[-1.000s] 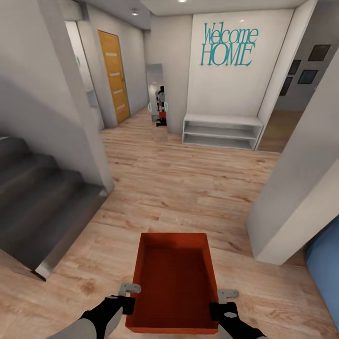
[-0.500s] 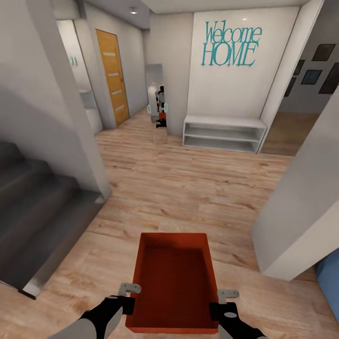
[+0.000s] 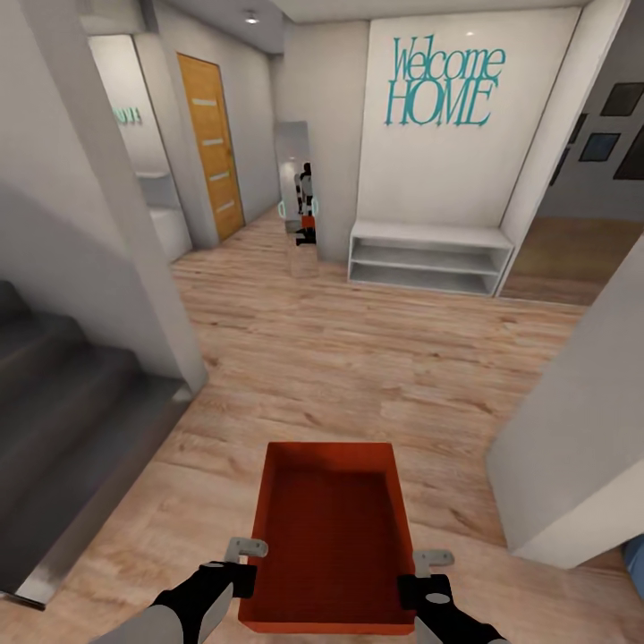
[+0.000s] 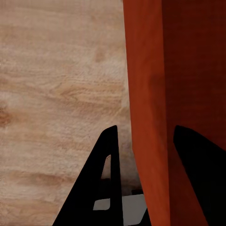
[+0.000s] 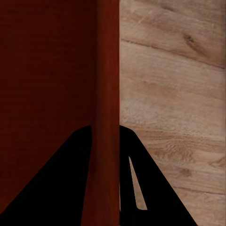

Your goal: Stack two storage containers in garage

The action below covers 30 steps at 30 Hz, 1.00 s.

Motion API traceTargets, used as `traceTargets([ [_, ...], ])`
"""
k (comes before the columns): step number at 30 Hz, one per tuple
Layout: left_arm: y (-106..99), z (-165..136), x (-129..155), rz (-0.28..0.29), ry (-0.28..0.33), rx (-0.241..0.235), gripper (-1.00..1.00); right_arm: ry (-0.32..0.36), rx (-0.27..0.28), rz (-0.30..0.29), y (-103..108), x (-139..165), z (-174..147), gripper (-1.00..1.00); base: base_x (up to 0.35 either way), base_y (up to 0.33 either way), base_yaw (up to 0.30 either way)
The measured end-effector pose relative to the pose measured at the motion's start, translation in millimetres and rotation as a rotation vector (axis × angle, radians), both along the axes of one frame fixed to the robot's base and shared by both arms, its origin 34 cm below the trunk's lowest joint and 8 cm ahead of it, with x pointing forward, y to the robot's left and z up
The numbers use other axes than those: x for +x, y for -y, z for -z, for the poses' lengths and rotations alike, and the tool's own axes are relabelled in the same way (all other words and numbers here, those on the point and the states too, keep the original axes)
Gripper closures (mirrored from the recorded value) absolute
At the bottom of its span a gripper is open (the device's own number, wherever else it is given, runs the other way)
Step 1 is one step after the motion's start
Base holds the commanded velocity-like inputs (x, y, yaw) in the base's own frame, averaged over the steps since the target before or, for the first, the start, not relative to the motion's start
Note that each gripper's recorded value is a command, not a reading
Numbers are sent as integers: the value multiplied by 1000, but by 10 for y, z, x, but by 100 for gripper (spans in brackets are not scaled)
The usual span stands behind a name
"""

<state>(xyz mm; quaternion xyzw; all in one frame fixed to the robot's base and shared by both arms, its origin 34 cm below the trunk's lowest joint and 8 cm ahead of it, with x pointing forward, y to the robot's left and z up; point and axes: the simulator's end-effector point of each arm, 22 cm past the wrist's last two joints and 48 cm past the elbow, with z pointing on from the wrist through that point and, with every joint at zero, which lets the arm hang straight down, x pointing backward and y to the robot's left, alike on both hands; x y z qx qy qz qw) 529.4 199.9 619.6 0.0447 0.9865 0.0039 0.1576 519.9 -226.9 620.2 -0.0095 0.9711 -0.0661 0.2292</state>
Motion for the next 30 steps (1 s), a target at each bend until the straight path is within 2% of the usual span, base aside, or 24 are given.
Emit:
traceTargets([
  [30, -1, 0, 1, -1, 0, 0, 100, 0, 0, 0, 0, 0, 0, 100, 324, 0, 0],
])
